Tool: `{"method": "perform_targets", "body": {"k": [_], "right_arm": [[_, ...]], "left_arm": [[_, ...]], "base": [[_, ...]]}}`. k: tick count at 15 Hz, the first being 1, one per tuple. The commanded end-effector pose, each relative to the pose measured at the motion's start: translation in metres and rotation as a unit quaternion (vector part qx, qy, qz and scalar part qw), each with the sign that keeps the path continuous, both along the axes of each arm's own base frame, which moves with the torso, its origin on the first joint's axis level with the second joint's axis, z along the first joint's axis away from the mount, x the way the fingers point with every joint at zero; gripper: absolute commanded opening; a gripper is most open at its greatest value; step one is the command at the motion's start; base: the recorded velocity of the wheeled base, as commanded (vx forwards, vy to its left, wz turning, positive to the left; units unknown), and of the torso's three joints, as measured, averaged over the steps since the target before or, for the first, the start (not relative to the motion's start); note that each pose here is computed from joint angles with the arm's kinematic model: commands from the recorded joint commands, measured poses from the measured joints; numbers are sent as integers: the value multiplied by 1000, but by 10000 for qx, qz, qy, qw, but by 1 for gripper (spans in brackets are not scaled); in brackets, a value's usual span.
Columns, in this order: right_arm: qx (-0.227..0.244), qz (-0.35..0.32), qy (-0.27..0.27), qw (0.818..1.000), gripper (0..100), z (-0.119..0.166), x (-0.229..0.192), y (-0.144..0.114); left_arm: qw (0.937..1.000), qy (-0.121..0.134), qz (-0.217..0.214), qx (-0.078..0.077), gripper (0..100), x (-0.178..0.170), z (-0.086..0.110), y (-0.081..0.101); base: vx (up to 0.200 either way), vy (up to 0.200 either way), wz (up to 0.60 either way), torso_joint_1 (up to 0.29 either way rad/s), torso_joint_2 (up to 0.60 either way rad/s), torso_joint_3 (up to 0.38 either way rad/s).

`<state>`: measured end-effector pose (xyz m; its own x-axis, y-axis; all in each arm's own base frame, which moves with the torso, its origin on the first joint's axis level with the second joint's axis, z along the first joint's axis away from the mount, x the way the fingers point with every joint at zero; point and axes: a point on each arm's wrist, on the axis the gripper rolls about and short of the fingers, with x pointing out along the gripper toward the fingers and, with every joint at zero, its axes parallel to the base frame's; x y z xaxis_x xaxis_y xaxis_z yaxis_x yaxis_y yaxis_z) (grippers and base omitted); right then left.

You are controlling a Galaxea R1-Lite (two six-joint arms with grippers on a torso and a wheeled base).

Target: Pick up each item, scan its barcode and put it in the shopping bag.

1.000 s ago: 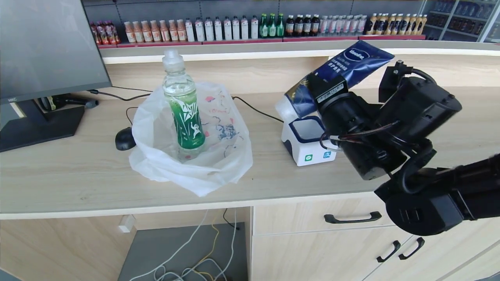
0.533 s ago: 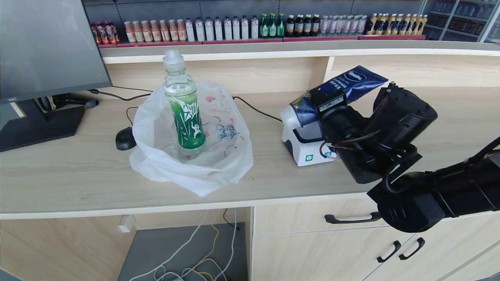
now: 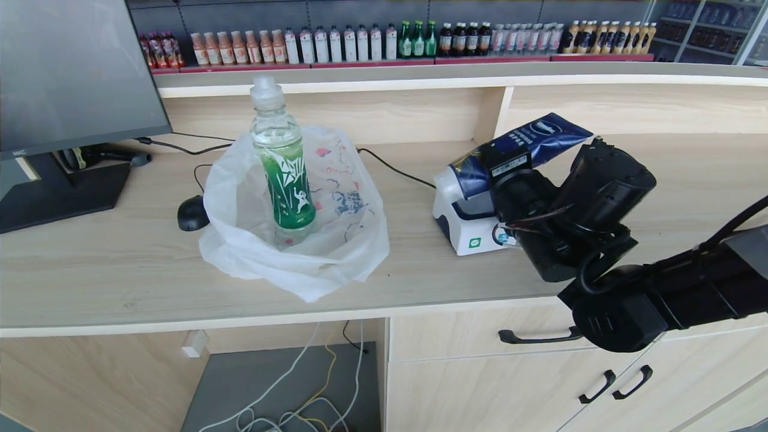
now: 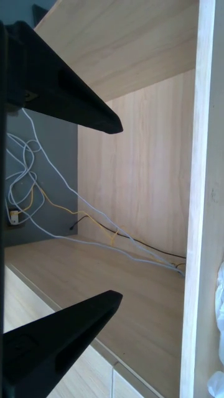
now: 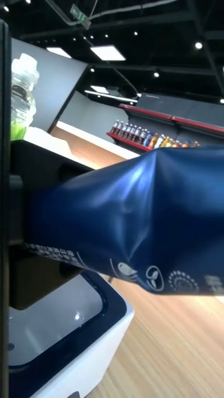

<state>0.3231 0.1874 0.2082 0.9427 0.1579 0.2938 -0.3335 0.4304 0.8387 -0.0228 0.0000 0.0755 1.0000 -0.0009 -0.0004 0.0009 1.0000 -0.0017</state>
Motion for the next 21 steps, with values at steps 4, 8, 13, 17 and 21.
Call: {"method": "perform_targets", "body": {"k": [4, 8, 13, 17, 21], "right_arm": [[68, 9, 115, 9999, 0, -7, 5, 0], [103, -57, 60, 9999, 0, -4, 8, -5], [107, -67, 39, 9999, 0, -2, 8, -6], [94, -51, -165, 9998, 0, 17, -3, -8], [-28, 45, -254, 9997, 0, 42, -24, -6]], "left_arm": [[10000, -2, 4, 1, 100, 0, 0, 0], [10000, -2, 4, 1, 100, 0, 0, 0], [10000, -2, 4, 1, 100, 0, 0, 0], [10000, -2, -3, 1, 100, 0, 0, 0], [10000, -2, -3, 1, 100, 0, 0, 0]], "base": [[0, 0, 0, 0, 0, 0], [0, 0, 0, 0, 0, 0], [0, 0, 0, 0, 0, 0], [0, 0, 0, 0, 0, 0], [0, 0, 0, 0, 0, 0]]}}
